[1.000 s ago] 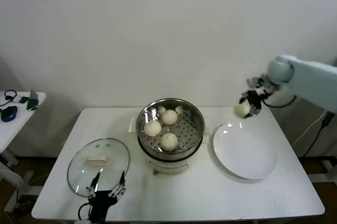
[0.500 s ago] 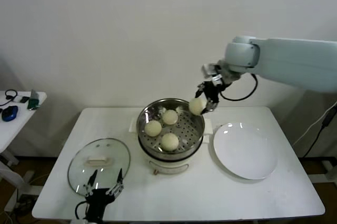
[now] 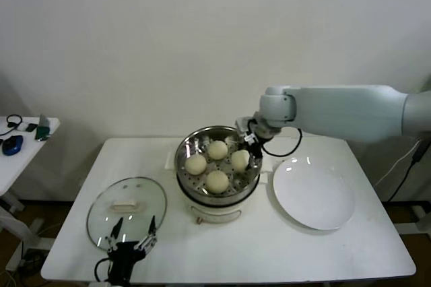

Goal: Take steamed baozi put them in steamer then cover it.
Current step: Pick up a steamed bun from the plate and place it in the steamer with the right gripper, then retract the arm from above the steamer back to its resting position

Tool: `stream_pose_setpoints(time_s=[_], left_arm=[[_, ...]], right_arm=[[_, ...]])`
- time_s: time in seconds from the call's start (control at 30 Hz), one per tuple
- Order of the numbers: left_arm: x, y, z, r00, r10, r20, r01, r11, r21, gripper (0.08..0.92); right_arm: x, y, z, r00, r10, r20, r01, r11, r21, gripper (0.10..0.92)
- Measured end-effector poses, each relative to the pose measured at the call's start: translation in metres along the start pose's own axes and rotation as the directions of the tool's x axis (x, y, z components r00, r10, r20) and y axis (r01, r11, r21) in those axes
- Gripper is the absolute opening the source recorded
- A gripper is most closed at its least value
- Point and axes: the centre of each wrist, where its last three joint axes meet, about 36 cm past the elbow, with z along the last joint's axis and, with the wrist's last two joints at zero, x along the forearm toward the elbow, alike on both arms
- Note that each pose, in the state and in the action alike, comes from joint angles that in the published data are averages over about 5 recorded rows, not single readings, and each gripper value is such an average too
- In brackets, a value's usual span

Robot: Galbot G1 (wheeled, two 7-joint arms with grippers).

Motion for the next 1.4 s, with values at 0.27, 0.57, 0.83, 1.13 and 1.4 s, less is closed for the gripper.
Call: stream_pose_setpoints(time_s=[0.27, 0.57, 0.83, 1.13, 1.4], left_arm=[[0.0, -0.002, -0.001, 1.0, 0.002, 0.004, -0.002, 1.0, 0.003, 0.823], [0.002, -0.003, -0.003, 1.0, -0.004, 0.008, 0.004, 1.0, 0.004, 0.823], [0.003, -0.003, -0.009, 0.9999, -0.015, -0.007, 0.015, 1.0, -0.009, 0.823], [0.001, -0.002, -0.021, 0.9993, 0.018, -0.032, -0.019, 0.999, -0.039, 0.823], [-0.007, 0.002, -0.025, 0.9981, 0.06, -0.01, -0.061, 0.996, -0.06, 0.823]], right_arm=[[-0.02, -0.001, -0.006, 1.0, 0.026, 0.003, -0.026, 1.0, -0.003, 0.717], [-0.008, -0.006, 0.0, 1.0, 0.017, 0.026, -0.017, 1.0, -0.003, 0.822], [0.054, -0.019, 0.019, 0.987, 0.061, 0.148, -0.044, 0.993, -0.112, 0.823], [0.086, 0.006, 0.069, 0.862, 0.411, 0.298, -0.266, 0.866, -0.424, 0.823], [0.068, 0.081, 0.154, 0.681, 0.688, 0.25, -0.344, 0.602, -0.72, 0.823]])
